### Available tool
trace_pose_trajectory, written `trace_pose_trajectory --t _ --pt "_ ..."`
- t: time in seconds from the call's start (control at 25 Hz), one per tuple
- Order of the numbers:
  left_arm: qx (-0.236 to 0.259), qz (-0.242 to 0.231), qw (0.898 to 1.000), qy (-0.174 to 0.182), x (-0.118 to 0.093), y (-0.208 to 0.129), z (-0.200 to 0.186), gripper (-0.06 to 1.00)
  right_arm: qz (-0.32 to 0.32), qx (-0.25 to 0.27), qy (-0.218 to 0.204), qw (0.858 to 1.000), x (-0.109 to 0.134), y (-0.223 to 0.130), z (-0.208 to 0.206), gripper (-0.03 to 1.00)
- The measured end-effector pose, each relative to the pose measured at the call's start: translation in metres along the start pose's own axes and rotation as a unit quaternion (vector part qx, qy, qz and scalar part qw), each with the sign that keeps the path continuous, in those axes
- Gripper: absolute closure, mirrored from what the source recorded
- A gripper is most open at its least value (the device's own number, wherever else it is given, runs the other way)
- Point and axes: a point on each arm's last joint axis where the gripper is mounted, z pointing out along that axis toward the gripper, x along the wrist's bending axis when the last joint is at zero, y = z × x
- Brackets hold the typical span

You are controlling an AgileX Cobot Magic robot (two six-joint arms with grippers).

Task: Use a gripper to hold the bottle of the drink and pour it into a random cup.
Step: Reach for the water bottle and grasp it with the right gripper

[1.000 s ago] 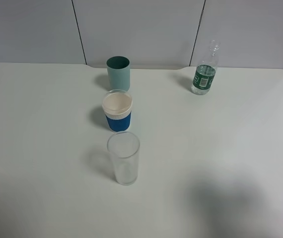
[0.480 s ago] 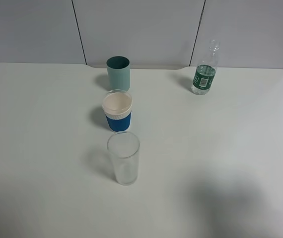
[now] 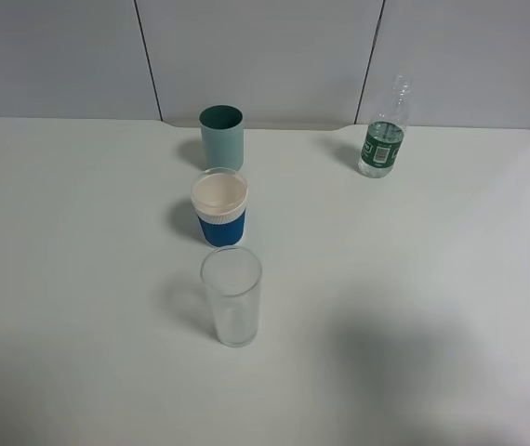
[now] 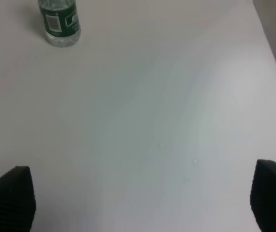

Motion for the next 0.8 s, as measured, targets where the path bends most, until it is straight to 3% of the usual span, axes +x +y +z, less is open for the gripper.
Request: trace_pose_trajectory --t 0.2,0.48,0.8 --pt "0.000 0.000 1.000 0.000 0.000 0.000 0.000 -0.04 -0.003 0.041 -0.002 0.999 -0.001 0.035 0.033 0.09" --pt "0.000 0.000 1.000 0.000 0.000 0.000 0.000 -0.04 0.009 0.133 0.011 0.991 -0.002 0.049 0.100 0.09" --pt "0.000 0.000 1.000 0.000 0.000 0.000 0.000 -0.04 0.009 0.163 0.000 0.987 -0.007 0.053 0.160 0.09"
